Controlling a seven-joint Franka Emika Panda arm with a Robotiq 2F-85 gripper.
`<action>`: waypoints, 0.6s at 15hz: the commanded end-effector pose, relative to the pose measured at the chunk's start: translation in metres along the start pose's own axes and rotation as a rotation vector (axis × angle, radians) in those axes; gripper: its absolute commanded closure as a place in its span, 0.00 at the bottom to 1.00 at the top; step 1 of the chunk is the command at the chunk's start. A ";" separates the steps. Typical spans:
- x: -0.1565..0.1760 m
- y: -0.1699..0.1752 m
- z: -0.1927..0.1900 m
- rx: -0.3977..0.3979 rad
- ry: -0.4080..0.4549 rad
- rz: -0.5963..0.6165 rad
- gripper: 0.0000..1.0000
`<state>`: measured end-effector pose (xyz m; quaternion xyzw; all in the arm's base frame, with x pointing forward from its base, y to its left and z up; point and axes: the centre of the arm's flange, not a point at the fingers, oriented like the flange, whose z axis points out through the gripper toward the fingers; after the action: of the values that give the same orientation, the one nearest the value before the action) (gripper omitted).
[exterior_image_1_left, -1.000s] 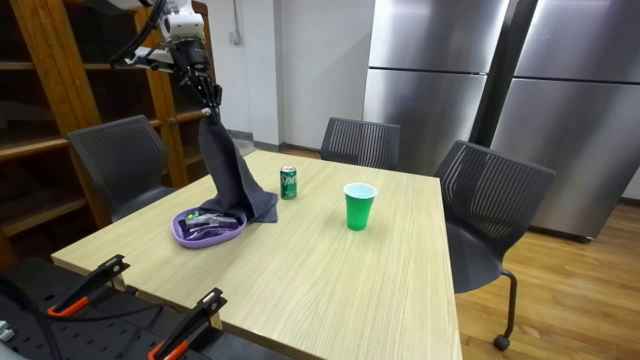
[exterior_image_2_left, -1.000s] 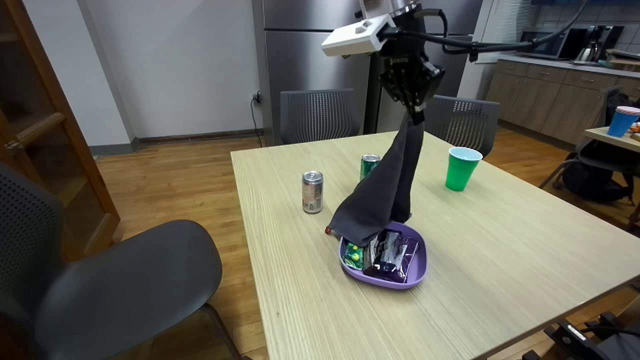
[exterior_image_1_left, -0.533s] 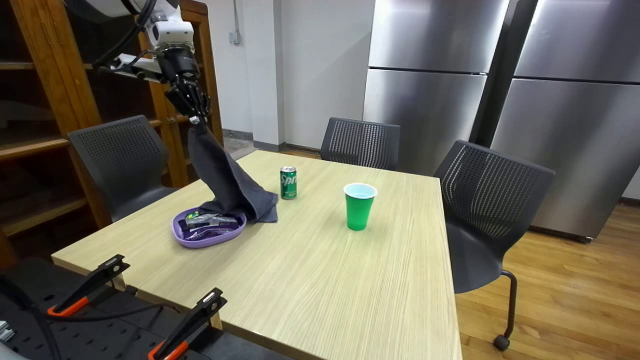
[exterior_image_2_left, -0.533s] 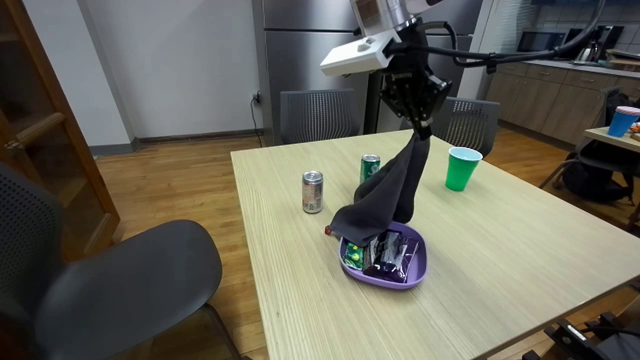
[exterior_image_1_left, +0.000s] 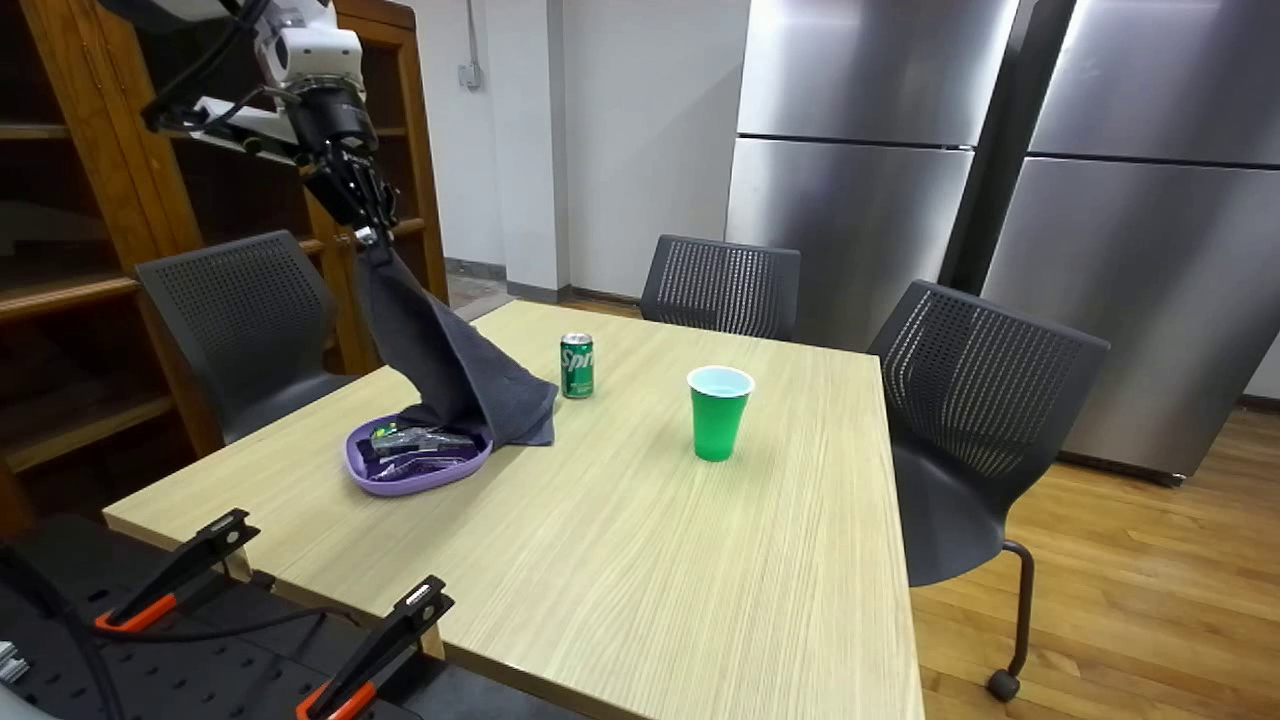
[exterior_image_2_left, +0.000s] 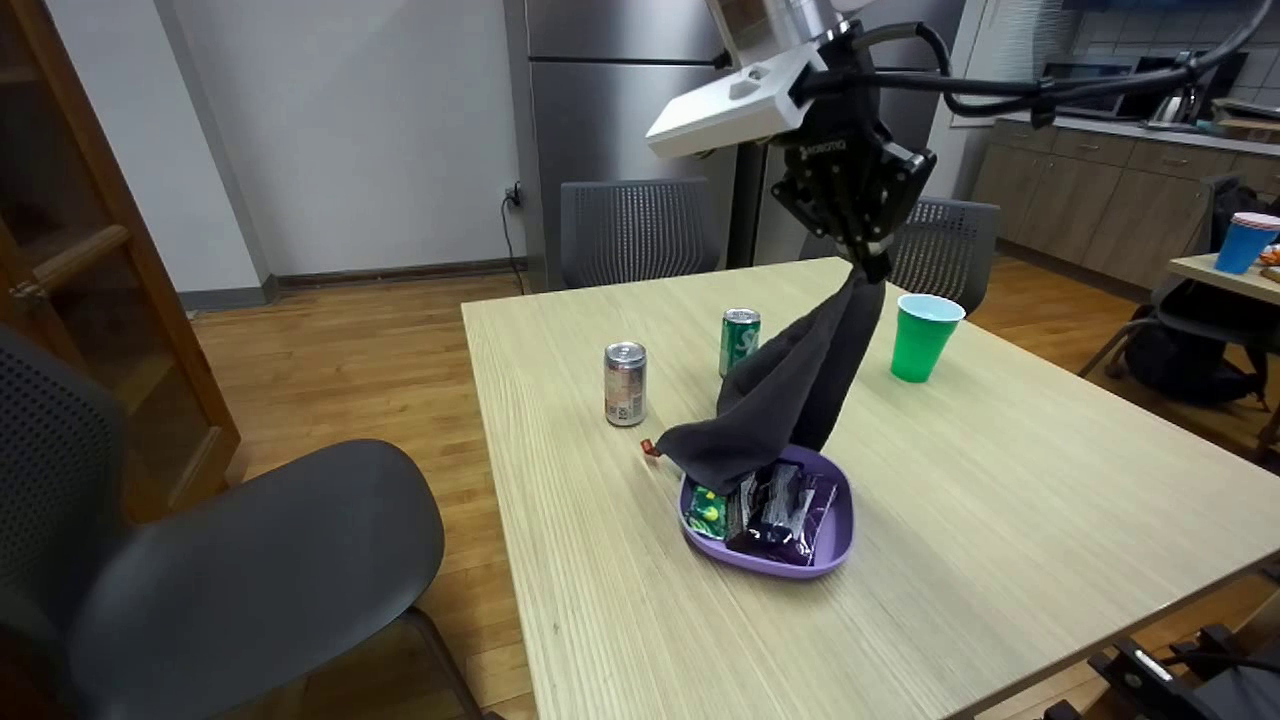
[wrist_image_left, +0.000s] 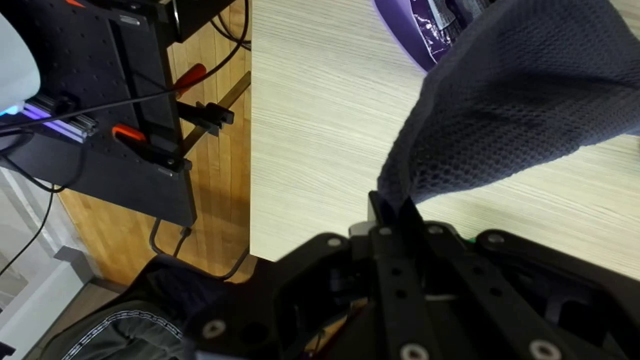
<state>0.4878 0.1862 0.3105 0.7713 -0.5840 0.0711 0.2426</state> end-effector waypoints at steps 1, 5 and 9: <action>-0.001 0.021 -0.004 -0.030 0.022 -0.032 0.99; -0.013 0.022 0.008 -0.072 0.030 -0.073 0.99; -0.025 0.023 0.015 -0.104 0.047 -0.123 0.99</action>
<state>0.4630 0.1902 0.2942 0.7793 -0.5566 0.0536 0.2830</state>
